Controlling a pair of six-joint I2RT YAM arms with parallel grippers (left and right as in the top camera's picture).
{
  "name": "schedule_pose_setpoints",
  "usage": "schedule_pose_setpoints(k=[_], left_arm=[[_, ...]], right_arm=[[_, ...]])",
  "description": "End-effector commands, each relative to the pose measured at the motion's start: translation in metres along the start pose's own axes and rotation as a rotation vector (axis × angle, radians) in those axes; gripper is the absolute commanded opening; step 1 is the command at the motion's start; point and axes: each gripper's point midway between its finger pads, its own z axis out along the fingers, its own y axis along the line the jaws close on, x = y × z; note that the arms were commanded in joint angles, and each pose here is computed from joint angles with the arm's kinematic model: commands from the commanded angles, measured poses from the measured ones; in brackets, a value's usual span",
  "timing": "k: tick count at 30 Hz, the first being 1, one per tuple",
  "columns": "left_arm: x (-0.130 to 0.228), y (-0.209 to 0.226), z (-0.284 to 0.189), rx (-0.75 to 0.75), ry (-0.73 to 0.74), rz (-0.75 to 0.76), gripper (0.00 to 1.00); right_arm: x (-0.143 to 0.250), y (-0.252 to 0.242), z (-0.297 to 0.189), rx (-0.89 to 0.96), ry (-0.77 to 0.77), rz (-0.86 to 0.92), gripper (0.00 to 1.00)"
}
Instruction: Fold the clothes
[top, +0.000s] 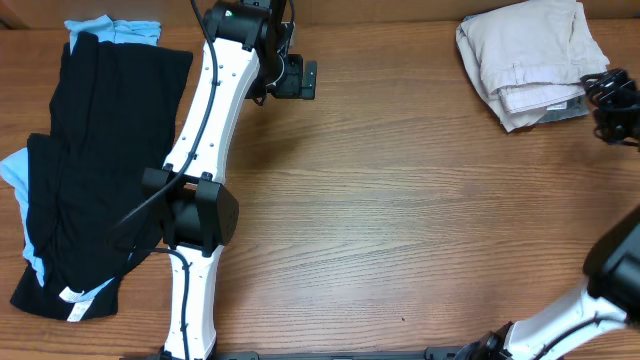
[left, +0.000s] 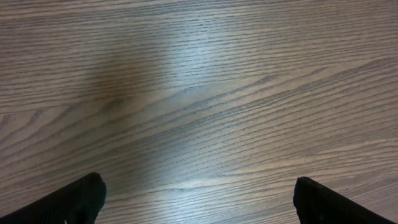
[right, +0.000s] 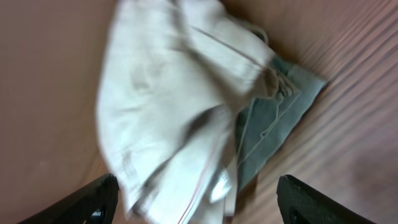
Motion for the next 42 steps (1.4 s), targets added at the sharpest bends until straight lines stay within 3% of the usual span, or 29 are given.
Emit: schedule_pose_setpoints(k=[1,8,12,14,17,22,33,42], left_arm=[[-0.001,-0.003,-0.011,-0.001,-0.022,0.008,1.00],[-0.003,-0.001,-0.011,-0.011,-0.030,0.009,1.00],[-0.003,-0.001,-0.011,-0.011,-0.030,0.009,1.00],[-0.003,-0.001,-0.011,-0.011,-0.030,0.009,1.00],[-0.003,-0.001,-0.011,-0.011,-0.030,0.009,1.00],[-0.003,-0.001,-0.011,-0.011,-0.030,0.009,1.00],[-0.003,-0.001,-0.011,-0.011,-0.030,0.009,1.00],[-0.003,-0.001,-0.011,-0.011,-0.030,0.009,1.00]], right_arm=[[-0.032,0.064,-0.086,-0.014,-0.186,-0.237,0.85],[0.021,0.161,-0.176,-0.145,-0.210,-0.493,0.87],[0.085,0.218,-0.212,-0.260,-0.169,-0.722,0.89],[0.124,0.243,-0.229,-0.335,-0.127,-0.811,1.00],[0.190,0.272,-0.250,-0.458,-0.014,-0.897,1.00],[0.233,0.285,-0.255,-0.531,0.085,-0.952,1.00],[0.221,0.279,-0.239,-0.428,0.035,-0.957,1.00],[0.204,0.269,-0.246,-0.358,-0.097,-0.962,1.00]])
